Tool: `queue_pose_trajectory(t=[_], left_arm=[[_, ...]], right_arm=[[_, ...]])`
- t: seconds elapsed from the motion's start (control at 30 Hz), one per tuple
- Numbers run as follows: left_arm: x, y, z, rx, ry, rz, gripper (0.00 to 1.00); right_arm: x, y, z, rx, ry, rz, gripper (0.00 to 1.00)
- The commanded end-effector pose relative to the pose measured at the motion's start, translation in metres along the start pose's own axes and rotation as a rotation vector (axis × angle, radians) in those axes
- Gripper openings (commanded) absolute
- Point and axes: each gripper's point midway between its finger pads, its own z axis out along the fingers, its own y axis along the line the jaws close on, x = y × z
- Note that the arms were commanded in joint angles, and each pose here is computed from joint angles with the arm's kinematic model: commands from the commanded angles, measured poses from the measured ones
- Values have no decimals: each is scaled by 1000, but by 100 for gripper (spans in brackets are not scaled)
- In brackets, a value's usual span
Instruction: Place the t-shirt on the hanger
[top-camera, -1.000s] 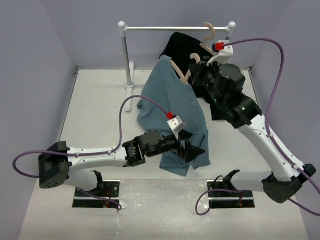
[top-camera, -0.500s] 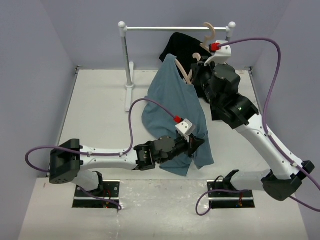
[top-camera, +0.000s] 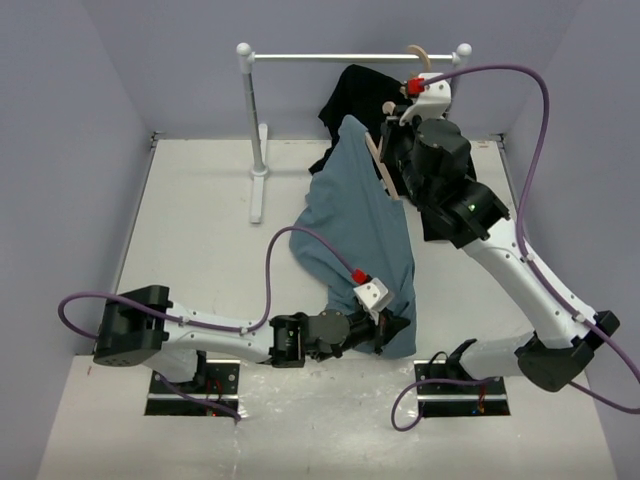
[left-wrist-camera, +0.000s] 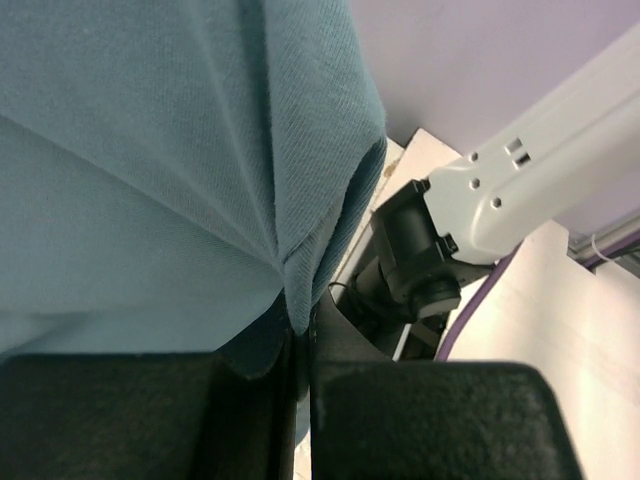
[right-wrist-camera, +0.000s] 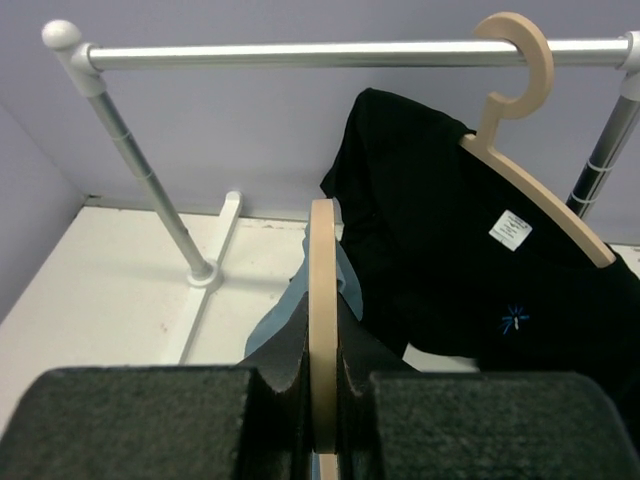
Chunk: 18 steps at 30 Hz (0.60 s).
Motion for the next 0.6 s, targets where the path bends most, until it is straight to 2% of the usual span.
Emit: queue_pose_trajectory(t=[0.0,0.13,0.17,0.2,0.23,0.27,0.33,0.43,0.57], left_arm=[[10,-16,-12,55,26,-17,0],[12,-14,-15,45,41,-13,0],[14,-13,-15,40,48,-13,4],[13,-11,-14,27,50,-13,43],[13,-5,-14,-16,58,-12,91],[14,4,-17,-58,69,0,100],[3,47,-35,-309,71,10,100],[-15,115,-96,-719,59,-8,100],[-34,138,-153,-836,56,-59,100]], right_arm=[[-50,-6,2,36,-185,75,0],[-56,-7,2,43,-197,73,0],[-57,-7,3,41,-197,74,0],[-57,-5,4,32,-196,71,0],[-57,-2,6,22,-196,69,0],[-56,0,8,13,-195,65,0],[-54,5,17,-17,-205,43,0],[-52,9,32,-79,-248,41,0],[-49,4,59,-96,-273,50,0]])
